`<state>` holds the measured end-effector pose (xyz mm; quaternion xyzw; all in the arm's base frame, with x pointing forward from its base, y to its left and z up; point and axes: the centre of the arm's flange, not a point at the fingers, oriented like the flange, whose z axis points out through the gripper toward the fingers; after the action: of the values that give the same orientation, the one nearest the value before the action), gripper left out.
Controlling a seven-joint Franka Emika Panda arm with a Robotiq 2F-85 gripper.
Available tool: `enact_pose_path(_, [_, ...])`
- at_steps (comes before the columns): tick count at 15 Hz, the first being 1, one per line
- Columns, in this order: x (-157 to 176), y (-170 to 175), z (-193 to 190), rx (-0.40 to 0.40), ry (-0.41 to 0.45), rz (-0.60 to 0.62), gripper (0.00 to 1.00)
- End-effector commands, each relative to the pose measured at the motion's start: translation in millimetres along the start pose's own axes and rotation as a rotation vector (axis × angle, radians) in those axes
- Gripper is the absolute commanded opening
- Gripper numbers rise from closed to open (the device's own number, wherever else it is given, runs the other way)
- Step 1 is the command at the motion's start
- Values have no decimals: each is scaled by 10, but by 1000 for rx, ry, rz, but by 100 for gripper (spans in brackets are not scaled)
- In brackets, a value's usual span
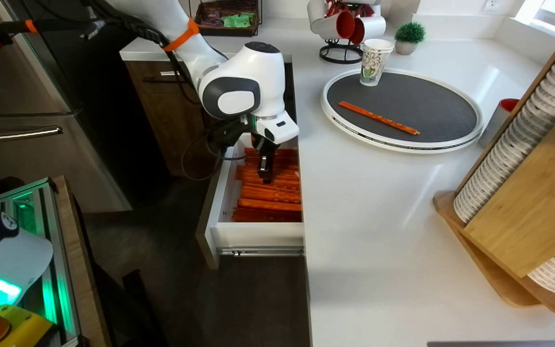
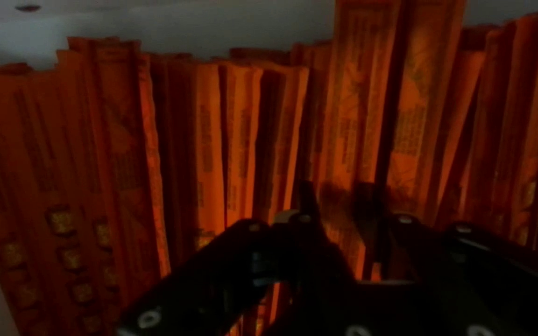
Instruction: Move a sachet from the drawer to the tray
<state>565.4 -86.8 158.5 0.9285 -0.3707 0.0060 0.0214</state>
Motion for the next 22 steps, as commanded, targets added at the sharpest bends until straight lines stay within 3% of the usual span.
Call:
enact_pose_path(1, [-31, 14, 96, -14, 5, -2, 53])
enact_pose_path(2, [-33, 16, 111, -16, 3, -2, 54])
enact_pose_path(4, [-38, 17, 127, -19, 1, -3, 65])
enact_pose_path(6, [-40, 15, 136, -20, 0, -4, 66])
enact_pose_path(7, [-40, 15, 139, -21, -1, -5, 61])
enact_pose_path(11, [-38, 20, 142, -22, -3, -5, 24])
enact_pose_path(13, [-32, 26, 137, -22, -1, -5, 19])
enact_pose_path(15, [-26, 28, 111, -21, 2, -3, 21])
enact_pose_path(18, [-28, 19, 98, -20, 5, -5, 31])
enact_pose_path(22, [-43, -1, 64, -16, 8, -10, 29])
